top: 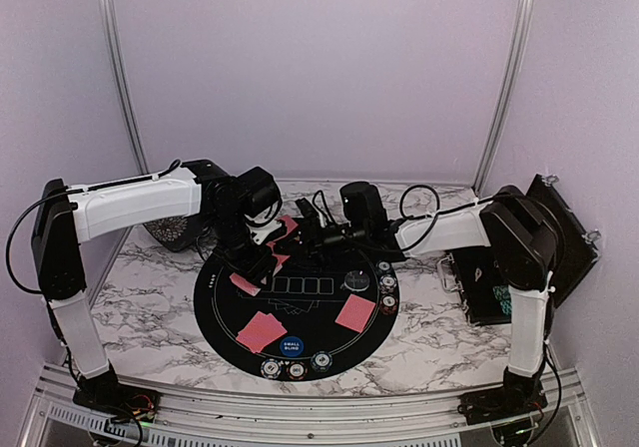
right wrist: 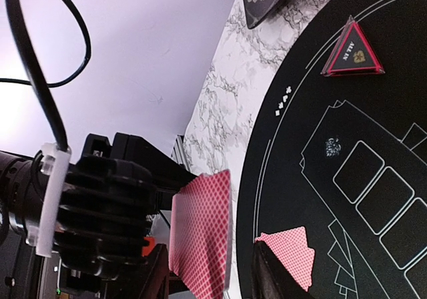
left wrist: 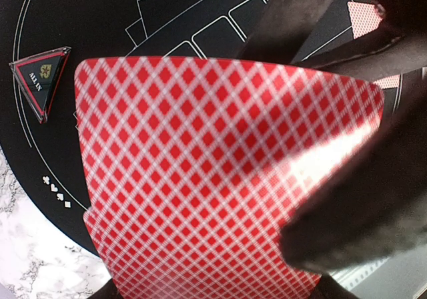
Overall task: Distribute texas hold em gaming equipment
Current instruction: Distribute the poker card.
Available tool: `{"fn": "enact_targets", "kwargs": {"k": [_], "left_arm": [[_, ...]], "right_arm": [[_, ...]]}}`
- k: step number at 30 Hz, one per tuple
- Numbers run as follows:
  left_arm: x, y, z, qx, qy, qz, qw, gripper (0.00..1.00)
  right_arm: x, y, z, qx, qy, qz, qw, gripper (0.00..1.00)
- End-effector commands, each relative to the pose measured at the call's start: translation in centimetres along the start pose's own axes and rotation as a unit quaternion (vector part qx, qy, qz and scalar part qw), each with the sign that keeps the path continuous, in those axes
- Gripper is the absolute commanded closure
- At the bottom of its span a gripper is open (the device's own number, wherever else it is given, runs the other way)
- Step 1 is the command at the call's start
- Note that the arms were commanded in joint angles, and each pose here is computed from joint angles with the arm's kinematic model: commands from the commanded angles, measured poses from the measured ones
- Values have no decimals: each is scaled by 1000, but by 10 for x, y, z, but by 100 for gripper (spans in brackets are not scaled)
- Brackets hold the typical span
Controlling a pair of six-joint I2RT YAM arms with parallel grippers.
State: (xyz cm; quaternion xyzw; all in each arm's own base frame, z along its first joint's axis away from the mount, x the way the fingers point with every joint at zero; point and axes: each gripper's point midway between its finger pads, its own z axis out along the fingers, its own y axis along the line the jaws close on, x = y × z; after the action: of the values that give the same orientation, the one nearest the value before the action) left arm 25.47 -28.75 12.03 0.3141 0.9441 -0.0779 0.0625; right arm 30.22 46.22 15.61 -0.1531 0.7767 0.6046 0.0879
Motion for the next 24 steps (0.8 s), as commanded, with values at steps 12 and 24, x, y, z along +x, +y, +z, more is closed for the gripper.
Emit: {"fn": "enact_targets", "kwargs": {"k": [12,24], "left_arm": [[3,3,-5,1,0,2,1000,43],[1,4,-4,0,1,1,1000,43]], "right_arm": [[-10,22,-20,-27,-21,-5,999,72],[-2,27,-18,-40,-11,2,999,80]]}}
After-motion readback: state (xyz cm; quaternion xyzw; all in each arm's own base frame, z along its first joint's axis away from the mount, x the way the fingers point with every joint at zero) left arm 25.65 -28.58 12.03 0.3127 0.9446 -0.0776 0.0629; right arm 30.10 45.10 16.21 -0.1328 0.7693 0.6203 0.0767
